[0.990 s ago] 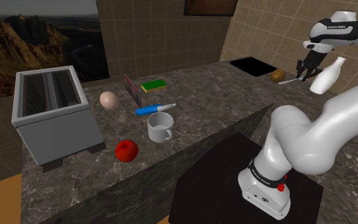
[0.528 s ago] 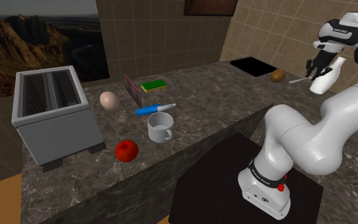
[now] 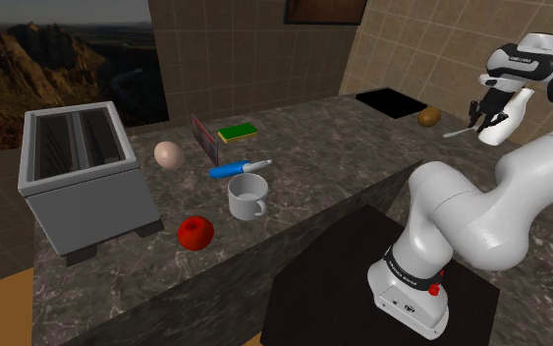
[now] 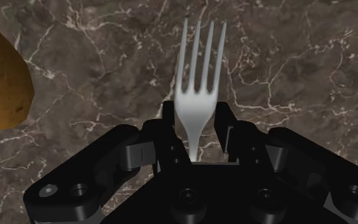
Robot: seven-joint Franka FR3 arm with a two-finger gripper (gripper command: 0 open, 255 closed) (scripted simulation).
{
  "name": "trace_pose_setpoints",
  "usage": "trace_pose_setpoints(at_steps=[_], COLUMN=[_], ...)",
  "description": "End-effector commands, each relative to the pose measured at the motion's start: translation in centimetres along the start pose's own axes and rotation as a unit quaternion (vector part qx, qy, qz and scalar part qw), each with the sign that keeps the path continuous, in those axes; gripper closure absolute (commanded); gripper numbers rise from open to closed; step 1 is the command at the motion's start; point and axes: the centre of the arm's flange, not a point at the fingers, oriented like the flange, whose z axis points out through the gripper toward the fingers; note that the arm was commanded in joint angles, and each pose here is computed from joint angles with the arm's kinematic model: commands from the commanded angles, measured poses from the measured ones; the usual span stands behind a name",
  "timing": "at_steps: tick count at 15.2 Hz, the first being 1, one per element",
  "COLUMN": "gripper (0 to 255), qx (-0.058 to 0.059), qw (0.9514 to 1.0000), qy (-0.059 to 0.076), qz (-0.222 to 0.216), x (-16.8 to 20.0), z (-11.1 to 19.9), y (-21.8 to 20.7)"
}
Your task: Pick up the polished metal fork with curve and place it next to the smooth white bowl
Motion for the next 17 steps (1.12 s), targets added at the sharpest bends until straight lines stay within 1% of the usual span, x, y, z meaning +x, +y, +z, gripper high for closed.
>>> trace_pose_setpoints(at_steps=[1,16,17], gripper=[255,255,255], qx=[0.0,0.0,0.0], qw=[1.0,1.0,1.0], qy=[0.0,0.0,0.0], qz=[0.0,0.0,0.0], x=[0.1,0.4,0.4], z=[1.0,9.1,9.1], y=[0.1,0.0,0.0])
